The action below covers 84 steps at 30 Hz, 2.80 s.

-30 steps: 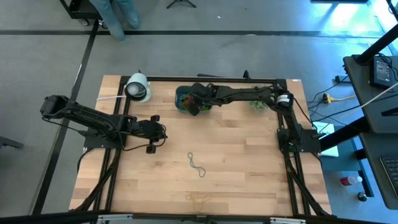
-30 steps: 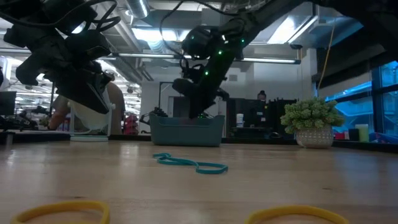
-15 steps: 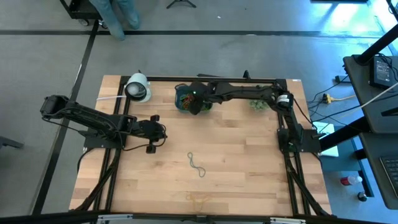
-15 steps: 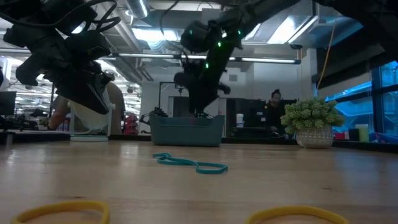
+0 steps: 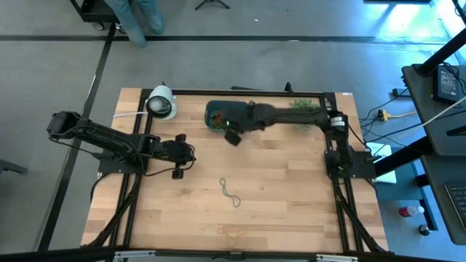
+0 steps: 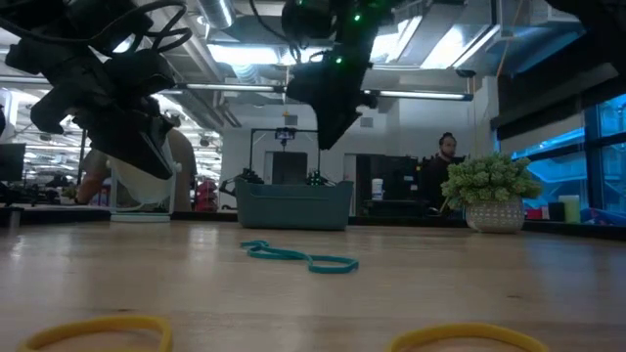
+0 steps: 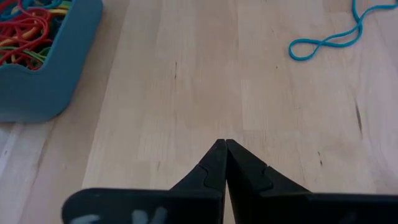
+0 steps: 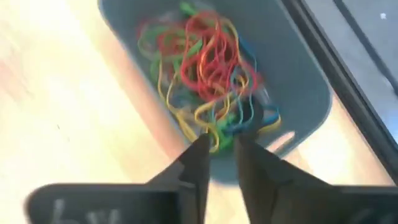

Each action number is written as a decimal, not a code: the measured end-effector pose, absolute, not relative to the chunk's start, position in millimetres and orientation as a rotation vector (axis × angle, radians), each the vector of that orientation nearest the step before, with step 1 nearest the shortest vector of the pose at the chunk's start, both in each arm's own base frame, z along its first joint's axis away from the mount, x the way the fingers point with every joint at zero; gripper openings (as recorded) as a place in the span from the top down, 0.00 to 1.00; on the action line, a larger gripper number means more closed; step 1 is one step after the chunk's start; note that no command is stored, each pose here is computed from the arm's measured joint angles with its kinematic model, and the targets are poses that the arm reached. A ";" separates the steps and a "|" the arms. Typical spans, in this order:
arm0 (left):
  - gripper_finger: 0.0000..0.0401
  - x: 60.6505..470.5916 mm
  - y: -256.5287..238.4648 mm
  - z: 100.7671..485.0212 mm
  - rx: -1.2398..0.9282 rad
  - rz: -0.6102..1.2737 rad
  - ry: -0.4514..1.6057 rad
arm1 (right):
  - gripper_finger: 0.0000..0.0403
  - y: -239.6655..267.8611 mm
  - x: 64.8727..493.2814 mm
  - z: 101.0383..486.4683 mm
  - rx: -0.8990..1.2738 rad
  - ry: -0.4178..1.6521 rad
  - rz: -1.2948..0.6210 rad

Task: Pick and place rubber bands into bin
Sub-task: Put the blue rubber band into the blue bin

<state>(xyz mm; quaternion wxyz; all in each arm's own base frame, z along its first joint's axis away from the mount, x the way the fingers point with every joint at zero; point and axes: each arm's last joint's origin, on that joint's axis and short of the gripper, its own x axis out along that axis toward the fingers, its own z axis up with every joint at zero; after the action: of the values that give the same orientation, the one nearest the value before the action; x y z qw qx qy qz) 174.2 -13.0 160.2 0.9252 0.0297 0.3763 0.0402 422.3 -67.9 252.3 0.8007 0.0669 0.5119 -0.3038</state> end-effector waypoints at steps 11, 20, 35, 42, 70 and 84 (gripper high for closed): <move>0.99 173.9 -19.5 158.3 -0.064 0.050 0.786 | 0.98 53.9 368.9 229.4 0.161 0.989 -0.536; 1.00 188.4 -43.4 157.3 0.037 -0.021 0.725 | 0.98 125.0 314.2 167.8 0.329 0.776 -0.422; 0.96 289.2 -85.8 158.6 0.223 -0.130 0.838 | 0.99 140.2 269.2 120.2 0.483 0.784 -0.444; 0.85 322.4 -91.1 140.8 0.278 -0.140 0.893 | 0.98 142.7 273.0 124.8 0.471 0.776 -0.424; 1.00 312.4 -85.2 150.8 0.364 -0.058 1.010 | 0.97 148.5 272.5 126.0 0.485 0.759 -0.398; 1.00 286.4 -16.2 251.6 0.341 0.144 0.735 | 0.97 148.5 272.5 126.0 0.485 0.760 -0.398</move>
<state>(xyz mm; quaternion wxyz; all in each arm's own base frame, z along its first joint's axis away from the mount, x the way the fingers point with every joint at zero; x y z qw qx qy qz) 286.4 -16.2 251.6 0.9165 0.1656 0.3574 0.0699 272.5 148.5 126.0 0.8810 0.2326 0.3649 -0.1911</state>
